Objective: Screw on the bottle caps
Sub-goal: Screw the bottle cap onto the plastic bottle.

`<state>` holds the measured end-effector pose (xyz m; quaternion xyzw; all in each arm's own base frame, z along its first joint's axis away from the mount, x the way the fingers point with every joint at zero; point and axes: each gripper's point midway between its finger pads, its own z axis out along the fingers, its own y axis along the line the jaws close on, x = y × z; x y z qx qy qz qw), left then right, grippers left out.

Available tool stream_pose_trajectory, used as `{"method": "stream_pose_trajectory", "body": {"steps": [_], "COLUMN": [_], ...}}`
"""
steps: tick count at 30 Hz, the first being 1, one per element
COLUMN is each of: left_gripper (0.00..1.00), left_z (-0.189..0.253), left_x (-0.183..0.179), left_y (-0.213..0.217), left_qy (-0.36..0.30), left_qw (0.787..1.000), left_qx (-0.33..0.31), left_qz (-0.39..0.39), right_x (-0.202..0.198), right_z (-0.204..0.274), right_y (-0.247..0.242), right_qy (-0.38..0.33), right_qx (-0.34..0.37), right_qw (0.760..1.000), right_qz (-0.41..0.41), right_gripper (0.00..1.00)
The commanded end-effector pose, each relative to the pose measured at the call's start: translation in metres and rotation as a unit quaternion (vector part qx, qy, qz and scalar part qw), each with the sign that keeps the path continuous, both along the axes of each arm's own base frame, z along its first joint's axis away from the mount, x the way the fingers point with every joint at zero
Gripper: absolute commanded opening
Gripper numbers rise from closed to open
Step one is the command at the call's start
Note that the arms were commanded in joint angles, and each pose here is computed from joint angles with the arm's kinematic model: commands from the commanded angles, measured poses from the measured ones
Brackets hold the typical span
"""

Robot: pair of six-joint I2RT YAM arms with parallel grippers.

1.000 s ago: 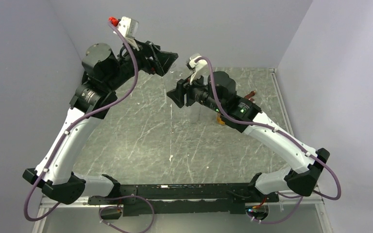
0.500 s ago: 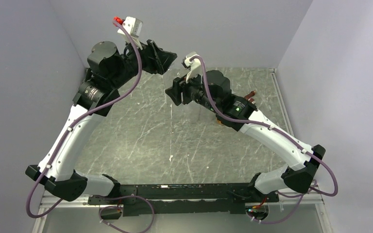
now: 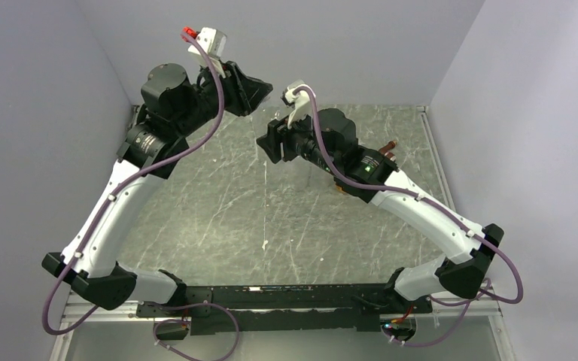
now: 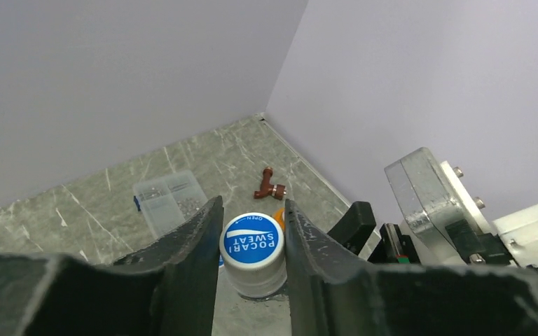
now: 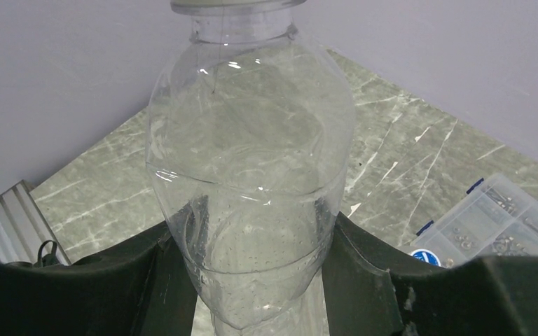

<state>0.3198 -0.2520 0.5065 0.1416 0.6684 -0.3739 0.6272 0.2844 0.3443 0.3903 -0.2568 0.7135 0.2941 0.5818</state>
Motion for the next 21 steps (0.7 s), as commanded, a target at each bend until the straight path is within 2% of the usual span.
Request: {"method": "stream_pose_trajectory", "body": {"steps": [1,3,6,8,10,15,17,18,21], "left_gripper": [0.27,0.15,0.01,0.0,0.0,0.0,0.0,0.0,0.0], "left_z": [0.024,0.024,0.023,0.024,0.026,0.033,0.033,0.032,0.03], "left_x": [-0.014,-0.021,-0.041,-0.06,-0.088,-0.165,-0.193,-0.217,-0.23], "left_y": [-0.001,-0.004,-0.01,-0.013,-0.018,-0.02,-0.017,-0.013,-0.009], "left_qy": [-0.029,-0.033,-0.05,-0.073,-0.098,-0.147,-0.154,-0.16,-0.157], "left_qw": [0.999,0.998,0.995,0.988,0.976,0.921,0.891,0.857,0.835], "left_qx": [-0.02,-0.019,-0.012,-0.009,-0.005,-0.011,-0.01,-0.009,-0.004], "left_qz": [-0.022,-0.041,-0.09,-0.133,-0.196,-0.36,-0.427,-0.49,-0.528], "right_x": [-0.003,-0.007,-0.021,-0.038,-0.07,-0.134,-0.155,-0.173,-0.183], "right_z": [0.033,0.036,0.046,0.052,0.061,0.076,0.079,0.085,0.085], "right_y": [-0.003,-0.003,-0.004,-0.005,-0.006,-0.015,-0.019,-0.025,-0.028], "right_qy": [-0.036,-0.038,-0.038,-0.037,-0.048,-0.06,-0.058,-0.06,-0.045], "right_qx": [0.027,0.032,0.059,0.083,0.101,0.129,0.136,0.143,0.146], "right_qw": [0.999,0.998,0.993,0.981,0.958,0.888,0.859,0.824,0.803], "right_qz": [0.005,0.024,0.099,0.171,0.265,0.436,0.491,0.545,0.576], "right_gripper": [0.19,0.18,0.17,0.17,0.17,0.16,0.16,0.16,0.16]}}
